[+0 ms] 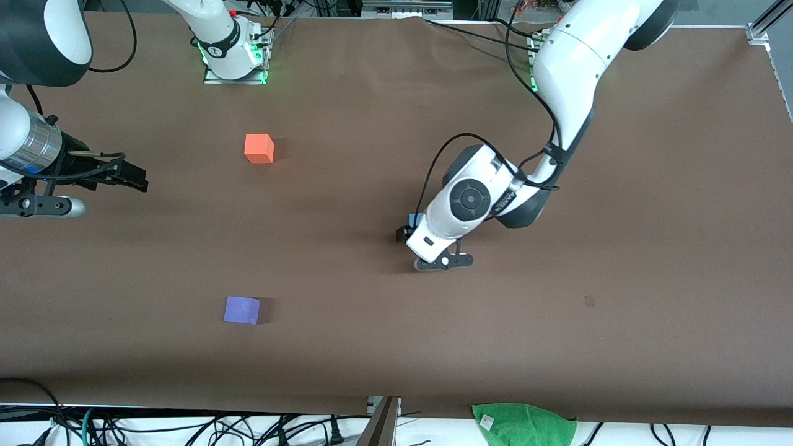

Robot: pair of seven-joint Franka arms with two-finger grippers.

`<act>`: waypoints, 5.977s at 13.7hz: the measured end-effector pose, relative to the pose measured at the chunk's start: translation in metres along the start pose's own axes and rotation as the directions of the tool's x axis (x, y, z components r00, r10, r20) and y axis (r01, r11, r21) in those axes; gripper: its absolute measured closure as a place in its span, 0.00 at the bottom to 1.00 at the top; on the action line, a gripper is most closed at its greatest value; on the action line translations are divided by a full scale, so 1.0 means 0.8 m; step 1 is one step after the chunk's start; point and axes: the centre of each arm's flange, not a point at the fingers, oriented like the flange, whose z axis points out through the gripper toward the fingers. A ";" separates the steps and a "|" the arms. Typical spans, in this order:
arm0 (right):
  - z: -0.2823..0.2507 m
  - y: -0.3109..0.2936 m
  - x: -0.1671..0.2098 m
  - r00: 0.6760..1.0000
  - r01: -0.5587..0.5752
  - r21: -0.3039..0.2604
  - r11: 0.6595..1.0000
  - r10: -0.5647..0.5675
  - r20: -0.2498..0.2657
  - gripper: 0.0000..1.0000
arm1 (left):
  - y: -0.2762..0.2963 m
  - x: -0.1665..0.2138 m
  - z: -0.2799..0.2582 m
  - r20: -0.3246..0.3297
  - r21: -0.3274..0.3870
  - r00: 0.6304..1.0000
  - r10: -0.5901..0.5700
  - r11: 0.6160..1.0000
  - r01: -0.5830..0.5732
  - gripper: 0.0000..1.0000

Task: Place blue block between orange and purple blocks
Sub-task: 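Lower the light-blue cube onto the table and open the left gripper, then withdraw the left gripper while the right gripper reaches the blue cube, then lower the right gripper and close it on the light-blue cube, then carry the light-blue cube with the right gripper toward the orange cube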

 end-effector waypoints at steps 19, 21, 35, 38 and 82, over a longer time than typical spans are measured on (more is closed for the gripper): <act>0.120 -0.278 0.004 0.967 0.255 0.031 0.966 -0.255 -0.005 0.00 | -0.360 0.138 -0.303 0.005 0.048 1.000 -0.030 0.998 0.030 0.00; 0.166 -0.352 -0.004 0.964 0.265 0.031 0.964 -0.264 -0.040 0.00 | -0.367 0.121 -0.349 -0.014 0.066 1.000 -0.018 0.998 0.019 0.00; 0.382 -0.654 -0.068 0.982 -0.109 0.149 0.983 0.130 -0.139 0.00 | -0.387 -0.031 -0.508 -0.031 0.184 0.999 0.022 0.983 -0.016 0.00; 0.404 -0.665 -0.076 0.981 -0.106 0.157 0.982 0.129 -0.145 0.00 | -0.371 -0.050 -0.485 0.013 0.199 0.999 0.049 0.979 -0.050 0.00; 0.388 -0.155 -0.003 0.999 0.039 0.046 0.998 -0.037 -0.039 0.34 | -0.448 -0.027 -0.474 0.053 0.170 0.997 0.064 0.983 -0.072 0.00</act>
